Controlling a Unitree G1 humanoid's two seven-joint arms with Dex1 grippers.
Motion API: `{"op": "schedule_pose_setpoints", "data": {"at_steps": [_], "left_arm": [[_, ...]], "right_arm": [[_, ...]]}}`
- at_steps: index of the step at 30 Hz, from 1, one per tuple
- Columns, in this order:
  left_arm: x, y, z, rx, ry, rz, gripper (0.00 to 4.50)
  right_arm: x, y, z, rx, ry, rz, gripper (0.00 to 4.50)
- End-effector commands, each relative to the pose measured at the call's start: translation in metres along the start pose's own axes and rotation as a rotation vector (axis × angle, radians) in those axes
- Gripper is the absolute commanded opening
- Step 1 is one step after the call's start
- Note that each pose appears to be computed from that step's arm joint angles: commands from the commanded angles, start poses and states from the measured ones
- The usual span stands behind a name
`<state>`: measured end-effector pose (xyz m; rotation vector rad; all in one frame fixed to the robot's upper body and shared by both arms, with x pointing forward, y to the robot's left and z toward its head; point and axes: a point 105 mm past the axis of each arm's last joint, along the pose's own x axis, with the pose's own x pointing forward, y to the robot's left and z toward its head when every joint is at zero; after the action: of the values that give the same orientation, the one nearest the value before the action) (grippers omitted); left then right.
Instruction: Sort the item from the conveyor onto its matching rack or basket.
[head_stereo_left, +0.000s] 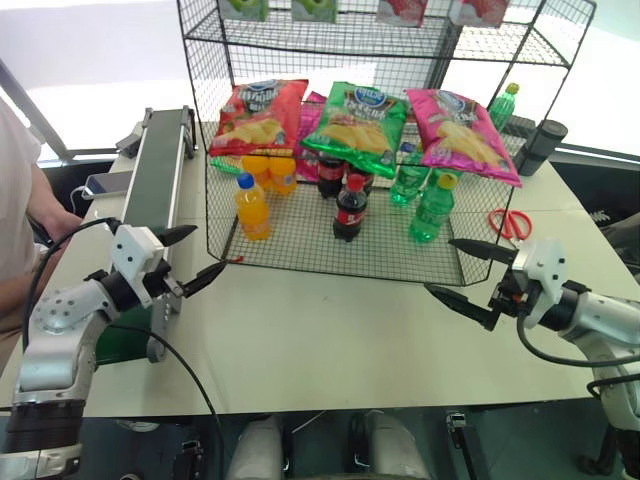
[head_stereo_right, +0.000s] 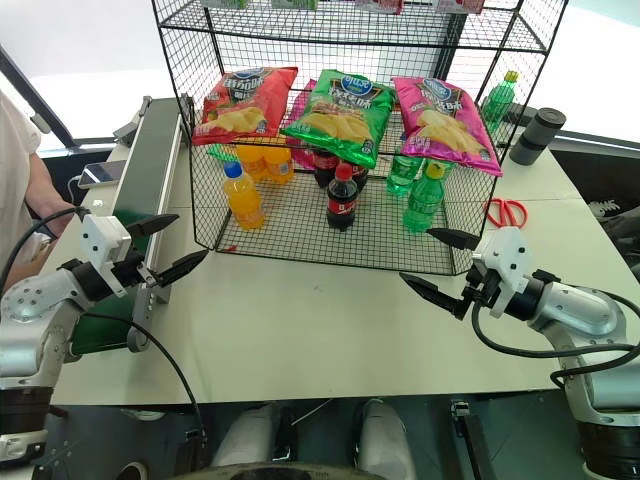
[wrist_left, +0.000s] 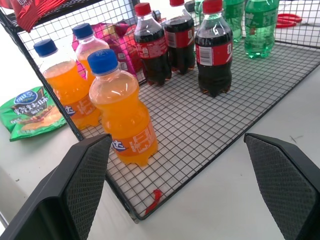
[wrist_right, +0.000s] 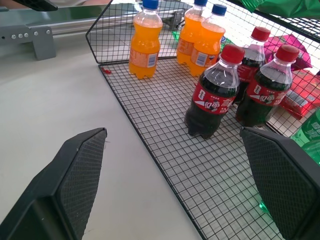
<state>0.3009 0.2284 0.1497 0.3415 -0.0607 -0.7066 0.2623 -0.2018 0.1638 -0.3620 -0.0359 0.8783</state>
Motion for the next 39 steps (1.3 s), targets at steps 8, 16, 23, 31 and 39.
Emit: {"op": "schedule_pose_setpoints", "data": {"at_steps": [8,16,23,31,39], "left_arm": [[0.0009,-0.0018,0.0056,0.013,-0.017,-0.006,4.5],[0.0008,-0.0051,0.0036,0.015,-0.01,-0.015,4.5],[0.0008,-0.0036,0.0041,0.02,-0.015,-0.006,4.5],[0.0012,-0.0052,0.0039,0.019,-0.014,-0.012,4.5],[0.0038,-0.0072,0.0038,0.023,-0.014,-0.024,4.5]], "right_arm": [[0.0042,-0.0008,0.008,-0.044,-0.023,0.012,4.45],[0.0059,-0.0013,0.0075,-0.054,-0.023,0.021,4.45],[0.0077,-0.0039,0.0075,-0.063,-0.023,0.025,4.45],[0.0095,-0.0018,0.005,-0.079,-0.016,0.032,4.45],[0.0109,-0.0029,0.0052,-0.085,-0.021,0.023,4.45]]}}
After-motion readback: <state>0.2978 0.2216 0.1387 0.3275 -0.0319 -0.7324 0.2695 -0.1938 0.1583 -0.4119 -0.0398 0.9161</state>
